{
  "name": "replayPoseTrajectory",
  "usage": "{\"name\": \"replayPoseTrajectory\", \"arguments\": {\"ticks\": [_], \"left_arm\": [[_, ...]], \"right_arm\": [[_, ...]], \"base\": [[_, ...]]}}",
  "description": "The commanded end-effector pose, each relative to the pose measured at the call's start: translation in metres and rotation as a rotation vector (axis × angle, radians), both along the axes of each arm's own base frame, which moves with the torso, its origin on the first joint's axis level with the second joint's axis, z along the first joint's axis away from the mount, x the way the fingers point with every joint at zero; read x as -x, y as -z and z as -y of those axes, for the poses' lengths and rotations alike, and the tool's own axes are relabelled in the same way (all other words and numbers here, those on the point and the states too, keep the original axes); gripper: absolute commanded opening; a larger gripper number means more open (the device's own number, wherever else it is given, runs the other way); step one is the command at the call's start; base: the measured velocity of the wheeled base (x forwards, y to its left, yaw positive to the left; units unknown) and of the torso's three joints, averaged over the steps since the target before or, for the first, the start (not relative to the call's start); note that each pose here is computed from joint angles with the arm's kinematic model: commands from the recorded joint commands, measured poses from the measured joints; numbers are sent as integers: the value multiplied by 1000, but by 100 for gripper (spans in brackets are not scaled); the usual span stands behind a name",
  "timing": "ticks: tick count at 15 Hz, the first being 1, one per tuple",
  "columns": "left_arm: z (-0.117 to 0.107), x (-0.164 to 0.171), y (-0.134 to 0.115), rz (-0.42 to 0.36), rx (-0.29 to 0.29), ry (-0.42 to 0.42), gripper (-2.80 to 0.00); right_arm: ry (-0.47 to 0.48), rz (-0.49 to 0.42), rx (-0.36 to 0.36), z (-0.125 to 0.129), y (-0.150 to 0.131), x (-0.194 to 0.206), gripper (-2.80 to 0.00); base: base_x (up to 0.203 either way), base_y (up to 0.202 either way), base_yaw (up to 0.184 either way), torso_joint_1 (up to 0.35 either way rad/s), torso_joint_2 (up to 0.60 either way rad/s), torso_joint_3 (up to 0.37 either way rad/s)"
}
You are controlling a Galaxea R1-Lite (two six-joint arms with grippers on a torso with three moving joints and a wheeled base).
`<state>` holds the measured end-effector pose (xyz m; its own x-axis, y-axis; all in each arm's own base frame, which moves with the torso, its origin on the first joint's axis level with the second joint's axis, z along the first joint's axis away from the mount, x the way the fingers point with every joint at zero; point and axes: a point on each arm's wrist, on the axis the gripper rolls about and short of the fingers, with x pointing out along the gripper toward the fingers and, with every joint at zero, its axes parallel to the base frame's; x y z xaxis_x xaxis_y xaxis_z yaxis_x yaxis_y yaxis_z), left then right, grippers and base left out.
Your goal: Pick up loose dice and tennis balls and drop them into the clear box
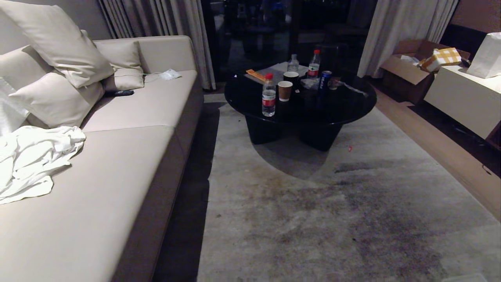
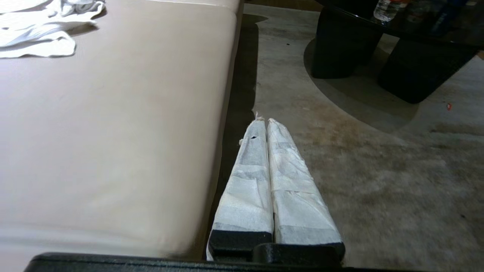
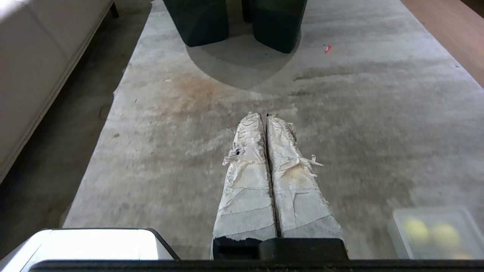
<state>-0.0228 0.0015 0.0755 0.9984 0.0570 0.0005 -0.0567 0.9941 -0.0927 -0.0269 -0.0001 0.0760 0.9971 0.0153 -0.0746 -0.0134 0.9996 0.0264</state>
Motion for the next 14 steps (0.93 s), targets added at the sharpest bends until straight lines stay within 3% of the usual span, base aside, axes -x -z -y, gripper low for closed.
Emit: {"name": "replayPoseTrajectory", "arguments": {"ticks": [1,14], "left_arm": [[0,0,0,-4,-4,1,-280],[0,0,0,-4,-5,2,-280]], "right_arm": [[0,-2,0,0,0,0,-280],[0,-2,0,0,0,0,-280]], "base": [[-183,0,1,10,2,2],[-186,0,-1,1,2,2]]}}
